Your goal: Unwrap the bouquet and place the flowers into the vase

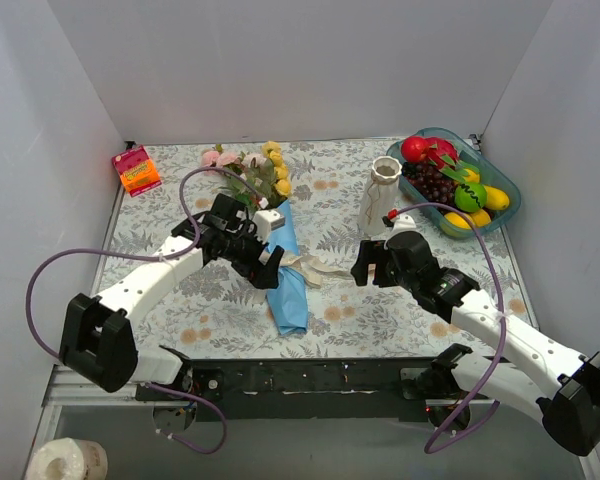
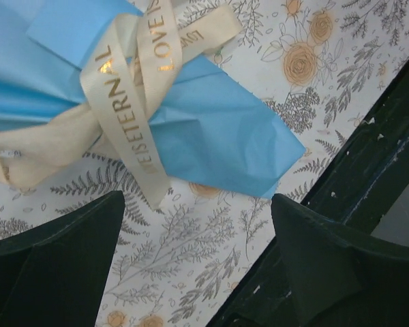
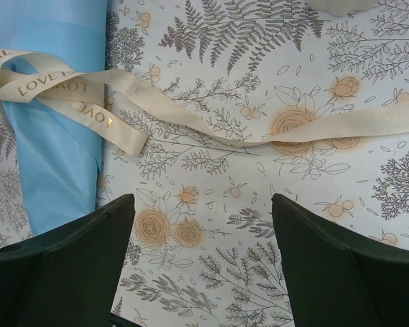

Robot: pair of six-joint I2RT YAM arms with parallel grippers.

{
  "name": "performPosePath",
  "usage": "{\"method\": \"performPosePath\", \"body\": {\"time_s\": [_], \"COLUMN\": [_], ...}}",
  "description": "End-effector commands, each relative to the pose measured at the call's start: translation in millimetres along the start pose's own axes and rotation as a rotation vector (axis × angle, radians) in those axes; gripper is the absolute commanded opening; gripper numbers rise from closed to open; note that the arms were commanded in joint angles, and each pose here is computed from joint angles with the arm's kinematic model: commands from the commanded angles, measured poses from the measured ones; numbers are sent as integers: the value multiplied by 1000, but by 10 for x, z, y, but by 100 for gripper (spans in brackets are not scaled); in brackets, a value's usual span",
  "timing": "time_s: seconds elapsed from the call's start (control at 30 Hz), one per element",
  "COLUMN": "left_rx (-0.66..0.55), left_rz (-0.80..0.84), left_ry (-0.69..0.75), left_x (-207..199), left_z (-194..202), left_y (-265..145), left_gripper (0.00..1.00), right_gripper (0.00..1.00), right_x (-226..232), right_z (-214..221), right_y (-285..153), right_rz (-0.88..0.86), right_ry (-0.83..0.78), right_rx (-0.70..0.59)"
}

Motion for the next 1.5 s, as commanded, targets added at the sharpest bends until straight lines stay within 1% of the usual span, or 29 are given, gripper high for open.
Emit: {"method": "performPosePath", "body": {"time_s": [0.0, 0.1, 0.13, 0.23, 0.3, 0.43, 0.53, 0.6, 0.67, 0.7, 0.77, 0.8, 0.87, 1.0, 1.07, 1.17, 1.2, 1.3, 1.4, 1.43, 1.47], "left_rx": [-54, -95, -89, -100, -105, -136, -143, -144, -123, -116, -101, -104, -105, -110, -110, -118, -123, -157, -210, -226, -238], "left_rz": [-71, -143, -151, -201, -231, -238, -234, -240, -257, -265, -289, -292, -302, -323, -330, -348, -356, -371, -384, -385, -385], "left_ry": [74, 97, 94, 92, 95, 103, 100, 107, 107, 111, 111, 115, 117, 116, 116, 115, 117, 125, 132, 138, 141], "left_x": [69, 207, 262, 388, 447, 432, 399, 396, 423, 441, 480, 478, 492, 525, 541, 563, 564, 549, 500, 470, 451], "left_z": [-265, -479, -502, -599, -612, -666, -641, -619, -515, -479, -406, -405, -394, -418, -423, -464, -488, -573, -732, -801, -847], "left_y": [229, 328, 418, 508, 517, 476, 436, 416, 432, 435, 447, 443, 443, 438, 435, 414, 394, 297, 138, 67, 10], "left_gripper": [86, 81, 79, 74, 73, 70, 65, 59, 52, 46, 38, 33, 28, 24, 17, 0, 0, 0, 0, 0, 0], "right_gripper": [87, 81, 79, 76, 75, 73, 72, 72, 70, 70, 69, 69, 68, 68, 67, 67, 67, 67, 73, 80, 85], "right_x": [3, 19, 27, 48, 59, 57, 45, 46, 53, 62, 78, 86, 91, 96, 98, 117, 111, 118, 133, 149, 139], "right_z": [-33, -34, -30, -33, -13, 47, 105, 124, 113, 115, 100, 101, 100, 114, 125, 130, 147, 151, 159, 133, 152], "right_y": [11, 26, 28, 30, 30, 34, 43, 46, 50, 51, 59, 61, 83, 120, 132, 140, 149, 195, 281, 302, 357], "right_rz": [-5, -12, -18, -32, -43, -56, -65, -75, -81, -87, -92, -98, -99, -96, -99, -114, -116, -127, -134, -137, -128], "right_ry": [-12, -14, -14, -13, -14, -15, -14, -15, -15, -17, -22, -27, -32, -39, -41, -49, -52, -78, -118, -133, -149], "right_rx": [-31, -32, -29, -31, -27, -11, -2, -3, -10, -10, -15, -13, -11, 5, 10, 6, 9, 5, 15, 12, 24]}}
Point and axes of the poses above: each gripper's point midway between its finger pads, its own y axis out along the fingers, its own x axis along the line the jaws close on, z = x × y, the point moved 3 cm from there along -y, back along the fingers, and after that the axes turned 4 degrees about y, right-handed, at the moved point
